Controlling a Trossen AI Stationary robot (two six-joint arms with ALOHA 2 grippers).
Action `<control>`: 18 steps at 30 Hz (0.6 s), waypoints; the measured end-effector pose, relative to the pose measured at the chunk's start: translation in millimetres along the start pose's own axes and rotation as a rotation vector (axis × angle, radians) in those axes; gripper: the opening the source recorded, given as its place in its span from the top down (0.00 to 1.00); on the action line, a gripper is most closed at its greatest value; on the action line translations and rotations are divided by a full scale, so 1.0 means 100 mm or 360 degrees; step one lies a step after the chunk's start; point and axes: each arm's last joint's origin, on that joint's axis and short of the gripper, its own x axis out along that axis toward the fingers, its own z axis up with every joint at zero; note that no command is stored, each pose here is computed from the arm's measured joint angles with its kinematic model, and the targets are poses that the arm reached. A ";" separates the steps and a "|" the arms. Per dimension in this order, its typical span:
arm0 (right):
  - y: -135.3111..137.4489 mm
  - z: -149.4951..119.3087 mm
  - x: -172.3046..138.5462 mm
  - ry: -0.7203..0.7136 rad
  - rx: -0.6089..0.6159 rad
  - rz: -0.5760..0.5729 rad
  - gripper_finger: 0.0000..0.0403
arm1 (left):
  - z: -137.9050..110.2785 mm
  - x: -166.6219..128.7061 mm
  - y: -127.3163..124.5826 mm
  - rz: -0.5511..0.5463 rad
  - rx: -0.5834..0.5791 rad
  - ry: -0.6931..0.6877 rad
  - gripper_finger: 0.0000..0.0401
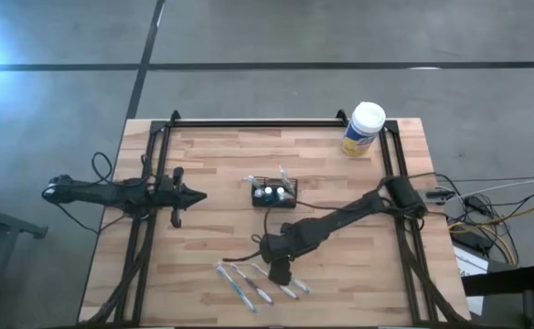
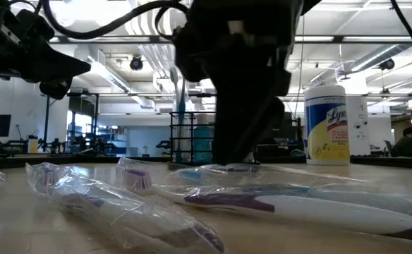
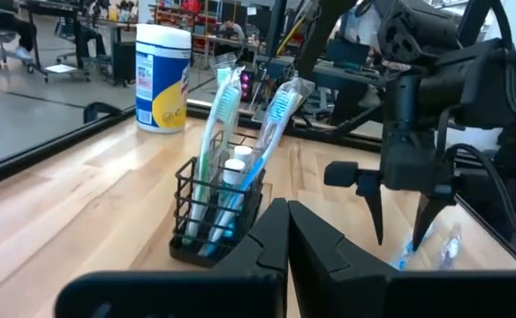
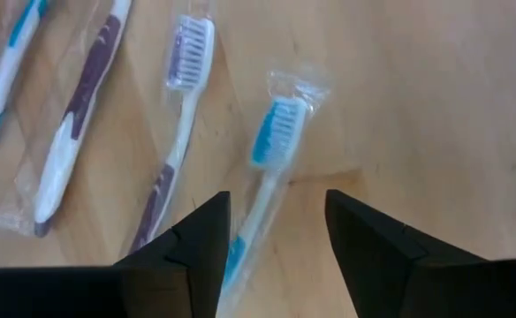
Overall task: Pick & Place toothbrushing station
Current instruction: Put the right blue toothbrush into the wire organizer
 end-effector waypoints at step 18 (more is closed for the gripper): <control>0.00 -0.05 0.12 0.0068 -0.0166 -0.0048 0.74 | -0.01 0.00 0.00 -0.0023 -0.0060 0.0014 0.99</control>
